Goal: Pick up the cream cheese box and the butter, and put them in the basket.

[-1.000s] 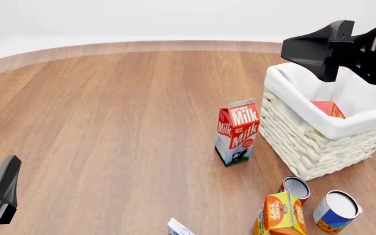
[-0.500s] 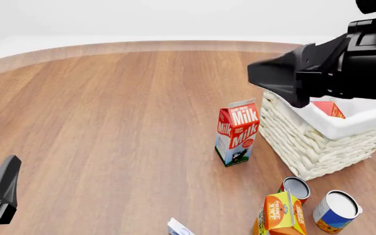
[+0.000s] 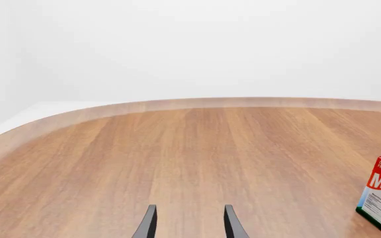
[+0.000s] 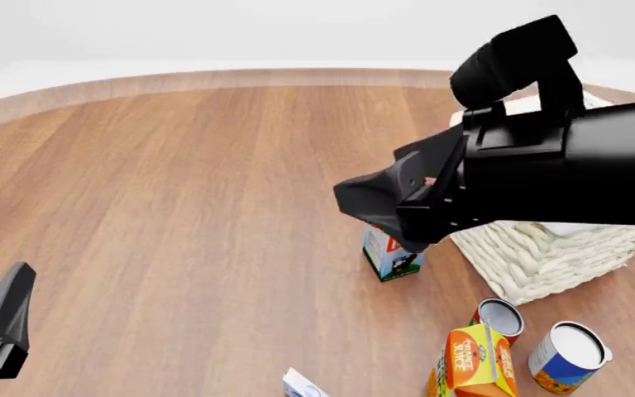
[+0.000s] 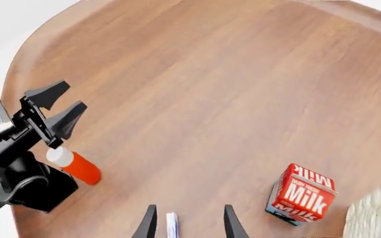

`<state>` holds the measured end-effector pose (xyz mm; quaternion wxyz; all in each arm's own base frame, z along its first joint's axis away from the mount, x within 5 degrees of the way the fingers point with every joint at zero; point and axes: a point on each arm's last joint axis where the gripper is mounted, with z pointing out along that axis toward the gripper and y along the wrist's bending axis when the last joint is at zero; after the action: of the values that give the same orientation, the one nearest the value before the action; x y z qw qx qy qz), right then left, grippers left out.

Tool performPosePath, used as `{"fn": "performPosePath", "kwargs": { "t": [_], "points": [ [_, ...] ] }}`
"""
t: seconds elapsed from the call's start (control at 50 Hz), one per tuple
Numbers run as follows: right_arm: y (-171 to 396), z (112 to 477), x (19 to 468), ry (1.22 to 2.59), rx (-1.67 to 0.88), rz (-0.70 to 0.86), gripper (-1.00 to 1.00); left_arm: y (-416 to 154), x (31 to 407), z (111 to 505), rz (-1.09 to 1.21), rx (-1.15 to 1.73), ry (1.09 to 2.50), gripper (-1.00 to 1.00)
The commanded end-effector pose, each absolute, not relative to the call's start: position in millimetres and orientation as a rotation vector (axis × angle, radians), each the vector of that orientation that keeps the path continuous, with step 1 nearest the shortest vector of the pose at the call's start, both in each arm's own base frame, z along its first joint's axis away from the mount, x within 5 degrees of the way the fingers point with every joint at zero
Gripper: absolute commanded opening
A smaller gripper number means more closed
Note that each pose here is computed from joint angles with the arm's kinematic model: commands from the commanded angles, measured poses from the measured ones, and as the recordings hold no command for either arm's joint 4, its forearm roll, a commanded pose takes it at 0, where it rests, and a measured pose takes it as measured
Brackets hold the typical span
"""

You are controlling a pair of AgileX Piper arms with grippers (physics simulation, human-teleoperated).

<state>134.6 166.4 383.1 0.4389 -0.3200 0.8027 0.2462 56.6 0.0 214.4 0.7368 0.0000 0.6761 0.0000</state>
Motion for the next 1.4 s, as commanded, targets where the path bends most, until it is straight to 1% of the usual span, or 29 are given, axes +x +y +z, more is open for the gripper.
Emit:
{"fn": "performPosePath", "kwargs": {
  "t": [0.02, 0.48, 0.78, 0.82, 0.94, 1.22, 1.4],
  "points": [
    [186.4, 356.0, 133.7, 2.057, -0.870, 0.619, 1.00, 0.0, 56.6, 214.4, 0.000, 0.000, 1.485, 1.00],
    [208.9, 321.9, 130.3, 2.144, -0.915, 0.640, 1.00, 0.0, 56.6, 214.4, 0.000, 0.000, 1.485, 1.00],
    [206.7, 317.3, 132.5, 2.184, -0.891, 0.628, 1.00, 0.0, 56.6, 214.4, 0.000, 0.000, 1.485, 1.00],
    [209.6, 310.0, 133.5, 2.194, -0.892, 0.627, 1.00, 0.0, 56.6, 214.4, 0.000, 0.000, 1.485, 1.00],
    [215.8, 305.9, 134.4, 2.218, -0.899, 0.624, 1.00, 0.0, 56.6, 214.4, 0.000, 0.000, 1.485, 1.00],
    [221.6, 284.0, 137.7, 2.268, -0.879, 0.618, 1.00, 0.0, 56.6, 214.4, 0.000, 0.000, 1.485, 1.00],
    [224.2, 278.8, 138.8, 2.288, -0.867, 0.618, 1.00, 0.0, 56.6, 214.4, 0.000, 0.000, 1.485, 1.00]
  ]
}}
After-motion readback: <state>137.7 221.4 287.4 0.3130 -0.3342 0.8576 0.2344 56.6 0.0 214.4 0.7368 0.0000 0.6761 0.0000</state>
